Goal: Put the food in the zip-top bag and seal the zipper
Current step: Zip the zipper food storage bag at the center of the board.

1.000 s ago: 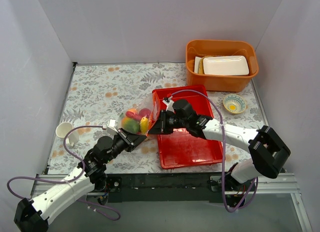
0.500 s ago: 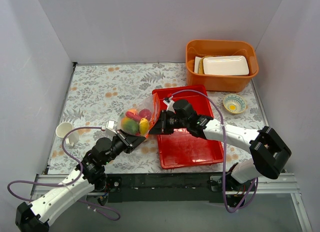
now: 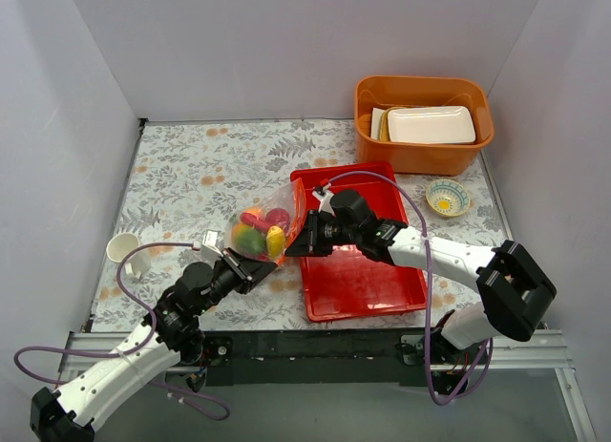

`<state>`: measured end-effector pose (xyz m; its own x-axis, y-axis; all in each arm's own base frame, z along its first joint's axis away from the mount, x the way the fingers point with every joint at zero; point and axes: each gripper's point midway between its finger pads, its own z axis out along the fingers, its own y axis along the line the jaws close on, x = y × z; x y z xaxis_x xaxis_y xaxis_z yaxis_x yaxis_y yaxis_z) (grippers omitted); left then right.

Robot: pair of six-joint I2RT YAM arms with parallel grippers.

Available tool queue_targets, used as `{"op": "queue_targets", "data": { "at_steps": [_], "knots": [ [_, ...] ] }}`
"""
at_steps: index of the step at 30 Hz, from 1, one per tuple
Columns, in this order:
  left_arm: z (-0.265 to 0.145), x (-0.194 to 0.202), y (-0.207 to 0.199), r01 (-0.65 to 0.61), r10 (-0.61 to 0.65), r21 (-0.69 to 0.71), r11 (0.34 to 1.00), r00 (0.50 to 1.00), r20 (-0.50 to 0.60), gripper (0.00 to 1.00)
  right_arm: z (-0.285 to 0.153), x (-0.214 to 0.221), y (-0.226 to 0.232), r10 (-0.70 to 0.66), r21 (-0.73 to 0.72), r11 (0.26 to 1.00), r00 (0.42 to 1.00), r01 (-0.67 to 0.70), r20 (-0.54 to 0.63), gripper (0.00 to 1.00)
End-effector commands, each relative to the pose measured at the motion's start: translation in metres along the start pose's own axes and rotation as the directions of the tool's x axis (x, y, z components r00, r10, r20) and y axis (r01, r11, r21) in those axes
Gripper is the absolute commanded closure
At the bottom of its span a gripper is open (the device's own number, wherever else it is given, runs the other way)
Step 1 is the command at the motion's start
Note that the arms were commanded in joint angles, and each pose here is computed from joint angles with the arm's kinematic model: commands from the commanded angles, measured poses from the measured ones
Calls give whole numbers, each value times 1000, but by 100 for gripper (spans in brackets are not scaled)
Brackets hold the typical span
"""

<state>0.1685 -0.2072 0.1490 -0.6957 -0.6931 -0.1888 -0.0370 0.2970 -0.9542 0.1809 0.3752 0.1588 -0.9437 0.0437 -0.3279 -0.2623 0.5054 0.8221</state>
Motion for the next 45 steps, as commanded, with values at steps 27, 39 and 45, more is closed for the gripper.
{"op": "queue_targets", "data": {
  "at_steps": [27, 39, 45],
  "knots": [
    [-9, -14, -4, -1, 5, -53, 999, 998, 62, 100, -17, -39, -11, -15, 13, 1000, 993, 13, 116, 89],
    [10, -5, -36, -27, 27, 69, 997, 1000, 0, 48, -14, -28, -6, 5, -42, 999, 998, -3, 62, 88],
    [18, -3, -41, -11, 12, 90, 996, 1000, -15, 47, -16, -24, -3, 3, -50, 999, 998, 0, 56, 88]
  ]
}}
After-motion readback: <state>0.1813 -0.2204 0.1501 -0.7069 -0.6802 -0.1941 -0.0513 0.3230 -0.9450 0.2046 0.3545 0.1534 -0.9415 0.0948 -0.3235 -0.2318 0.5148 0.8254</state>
